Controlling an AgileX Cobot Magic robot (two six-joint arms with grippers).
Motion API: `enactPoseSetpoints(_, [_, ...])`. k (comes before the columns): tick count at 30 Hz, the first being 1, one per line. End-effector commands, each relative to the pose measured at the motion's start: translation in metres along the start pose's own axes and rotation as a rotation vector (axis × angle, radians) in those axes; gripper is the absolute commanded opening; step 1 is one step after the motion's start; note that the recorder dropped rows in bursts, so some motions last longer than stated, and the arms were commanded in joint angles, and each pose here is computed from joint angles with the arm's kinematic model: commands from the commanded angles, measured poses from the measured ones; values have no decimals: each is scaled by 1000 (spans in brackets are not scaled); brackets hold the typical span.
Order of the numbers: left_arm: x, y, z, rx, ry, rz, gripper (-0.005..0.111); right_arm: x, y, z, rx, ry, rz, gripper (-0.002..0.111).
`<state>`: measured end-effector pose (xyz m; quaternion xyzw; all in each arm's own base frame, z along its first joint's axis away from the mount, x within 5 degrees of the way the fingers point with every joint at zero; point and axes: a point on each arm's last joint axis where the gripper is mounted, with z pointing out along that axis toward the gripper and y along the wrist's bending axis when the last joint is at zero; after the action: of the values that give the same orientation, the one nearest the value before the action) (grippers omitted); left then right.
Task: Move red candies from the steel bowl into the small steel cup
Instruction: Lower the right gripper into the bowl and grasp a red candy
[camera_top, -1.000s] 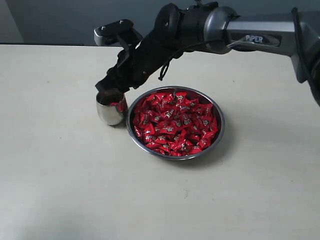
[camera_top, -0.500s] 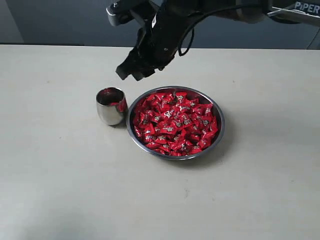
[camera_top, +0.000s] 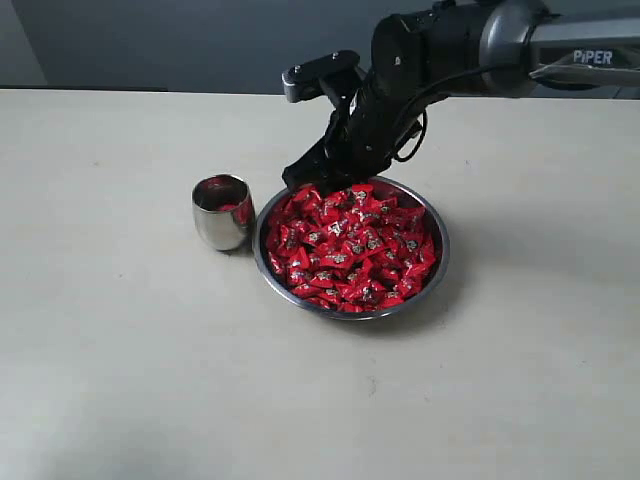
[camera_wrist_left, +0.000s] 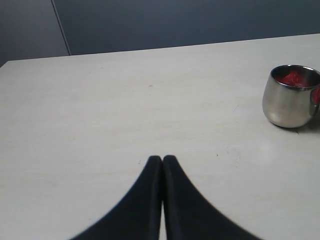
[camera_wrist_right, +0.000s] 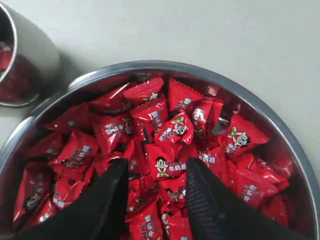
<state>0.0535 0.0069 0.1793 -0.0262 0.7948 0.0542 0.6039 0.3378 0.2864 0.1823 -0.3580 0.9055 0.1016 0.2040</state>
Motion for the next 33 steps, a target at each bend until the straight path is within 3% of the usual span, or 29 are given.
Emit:
enactPoseSetpoints(1, [-3, 0, -1, 4, -18, 2, 0, 1, -3, 14, 4, -22, 19, 38])
enactPoseSetpoints(8, [-3, 0, -1, 4, -18, 2, 0, 0, -7, 30, 10, -66, 50, 38])
enactPoseSetpoints(14, [-3, 0, -1, 4, -18, 2, 0, 6, -20, 43, -32, -41, 177, 38])
enactPoseSetpoints(33, [-3, 0, -1, 4, -18, 2, 0, 10, -20, 57, -46, -38, 193, 38])
